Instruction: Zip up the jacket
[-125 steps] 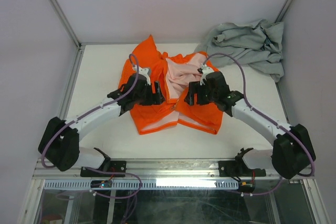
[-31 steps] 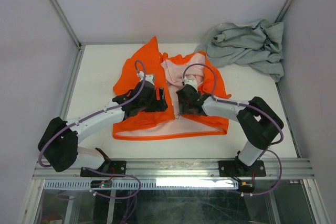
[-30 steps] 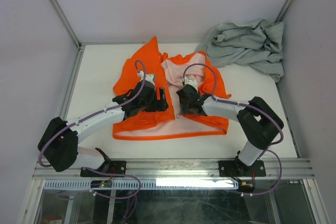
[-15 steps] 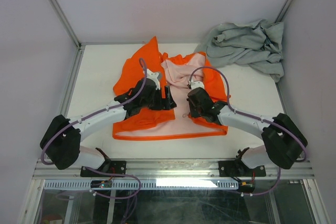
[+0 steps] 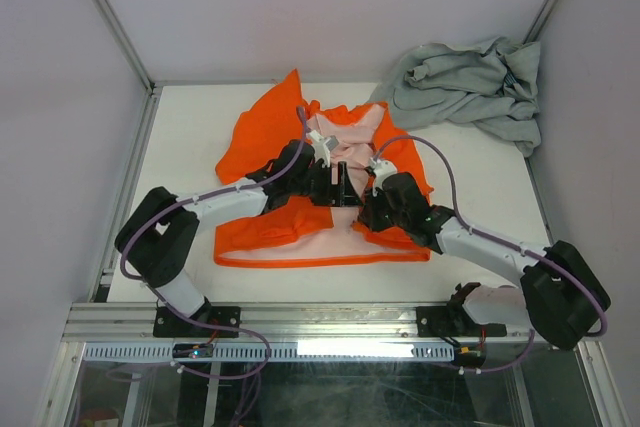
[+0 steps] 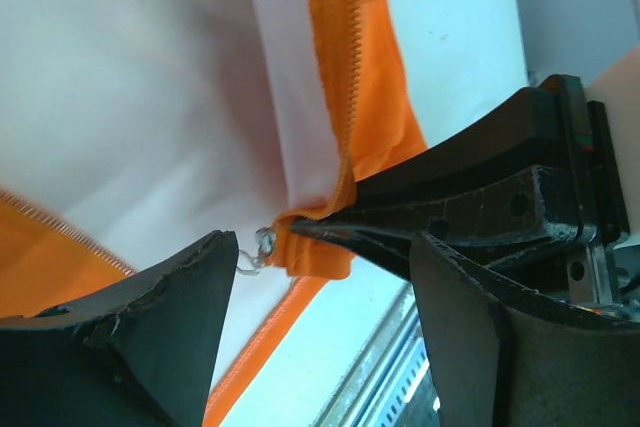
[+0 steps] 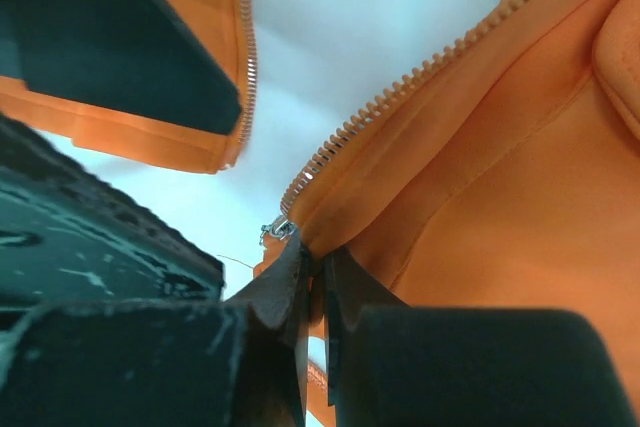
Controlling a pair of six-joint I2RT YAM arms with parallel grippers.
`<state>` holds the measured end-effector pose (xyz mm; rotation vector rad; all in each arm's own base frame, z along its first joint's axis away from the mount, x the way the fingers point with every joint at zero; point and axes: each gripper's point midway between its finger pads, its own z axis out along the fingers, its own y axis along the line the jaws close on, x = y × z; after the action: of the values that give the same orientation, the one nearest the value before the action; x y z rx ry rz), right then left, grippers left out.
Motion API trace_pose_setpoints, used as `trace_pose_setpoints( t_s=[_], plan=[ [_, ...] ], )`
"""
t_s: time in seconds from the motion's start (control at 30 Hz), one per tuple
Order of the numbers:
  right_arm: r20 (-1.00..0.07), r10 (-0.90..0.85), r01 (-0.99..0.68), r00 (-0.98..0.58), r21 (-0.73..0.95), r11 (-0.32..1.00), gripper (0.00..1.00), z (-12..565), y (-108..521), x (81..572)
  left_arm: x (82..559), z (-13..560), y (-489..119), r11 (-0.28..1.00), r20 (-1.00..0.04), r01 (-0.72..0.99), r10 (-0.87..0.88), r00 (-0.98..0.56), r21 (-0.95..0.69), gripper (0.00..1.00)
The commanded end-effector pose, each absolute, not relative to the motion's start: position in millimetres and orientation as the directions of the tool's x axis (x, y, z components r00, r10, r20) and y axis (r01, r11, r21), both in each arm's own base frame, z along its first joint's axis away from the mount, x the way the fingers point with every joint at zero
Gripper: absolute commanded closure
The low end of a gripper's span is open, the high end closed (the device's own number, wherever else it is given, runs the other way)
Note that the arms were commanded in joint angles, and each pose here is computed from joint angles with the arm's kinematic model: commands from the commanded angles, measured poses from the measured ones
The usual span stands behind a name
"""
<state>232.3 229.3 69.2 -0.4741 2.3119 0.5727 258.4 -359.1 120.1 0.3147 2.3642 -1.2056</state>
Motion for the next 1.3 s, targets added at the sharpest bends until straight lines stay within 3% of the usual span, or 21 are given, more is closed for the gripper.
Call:
trace_pose_setpoints(
  t_s=[0.0, 0.47, 0.7, 0.97, 1.27],
  plan=[
    [-0.789, -0.115, -0.593, -0.604, 0.348, 0.726, 0.98, 109, 253, 235, 265, 165, -386, 0.421, -0.514, 0.461, -0.014, -0.858, -0.781, 0.3],
    [-0.816, -0.08, -0.619, -0.572, 0.365, 0.695, 0.98, 112, 252, 232, 265, 154, -395, 0.374, -0.447, 0.418, 0.011, -0.894, -0.828, 0.63],
    [-0.818, -0.046, -0.605, -0.573, 0.384, 0.697, 0.9, 108, 250, 233, 268, 150, -395, 0.367, -0.472, 0.443, 0.013, -0.882, -0.818, 1.0],
    [-0.796, 0.032, -0.515, -0.605, 0.421, 0.747, 0.55, 107, 240, 235, 269, 167, -384, 0.347, -0.504, 0.444, -0.101, -0.858, -0.826, 1.0],
    [-0.742, 0.195, -0.402, -0.642, 0.541, 0.739, 0.46, 119, 246, 232, 270, 181, -376, 0.367, -0.512, 0.404, -0.27, -0.816, -0.838, 1.0]
  ],
)
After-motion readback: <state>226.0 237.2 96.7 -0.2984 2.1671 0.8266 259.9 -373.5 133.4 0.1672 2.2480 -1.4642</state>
